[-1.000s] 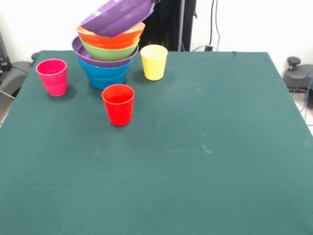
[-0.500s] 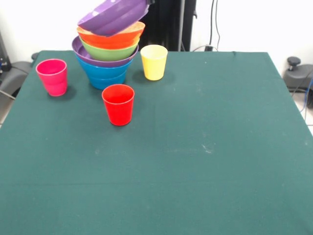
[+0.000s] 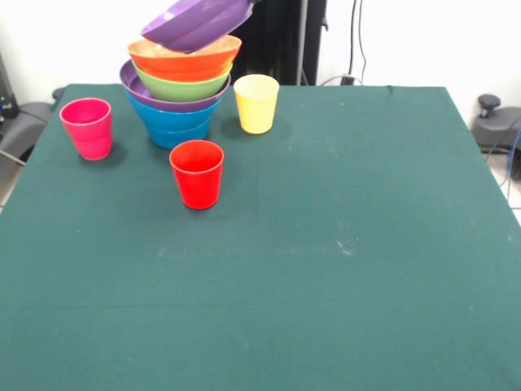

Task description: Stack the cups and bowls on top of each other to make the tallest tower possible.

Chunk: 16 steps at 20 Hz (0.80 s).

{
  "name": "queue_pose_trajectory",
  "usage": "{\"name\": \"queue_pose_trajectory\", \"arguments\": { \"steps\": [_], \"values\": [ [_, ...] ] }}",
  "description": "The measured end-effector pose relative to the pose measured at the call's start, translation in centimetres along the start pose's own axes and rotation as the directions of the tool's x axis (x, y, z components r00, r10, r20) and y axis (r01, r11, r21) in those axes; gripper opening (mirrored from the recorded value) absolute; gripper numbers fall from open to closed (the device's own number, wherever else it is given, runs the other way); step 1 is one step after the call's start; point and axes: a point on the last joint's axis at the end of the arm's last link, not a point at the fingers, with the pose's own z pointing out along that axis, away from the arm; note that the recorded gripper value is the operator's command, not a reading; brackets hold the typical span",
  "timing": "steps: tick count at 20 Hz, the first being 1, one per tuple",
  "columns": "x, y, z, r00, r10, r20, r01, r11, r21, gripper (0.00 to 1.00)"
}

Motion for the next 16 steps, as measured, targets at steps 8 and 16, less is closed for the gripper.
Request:
{"name": "queue_pose_trajectory", "arguments": {
  "steps": [8, 16],
  "values": [
    [2.3, 0.1, 1.2, 0.9996, 0.024, -0.011, -0.025, 0.9994, -0.025, 0.00],
    [2.9, -0.5, 2.0, 0.9993, 0.036, 0.002, -0.036, 0.9990, -0.027, 0.00]
  ]
}}
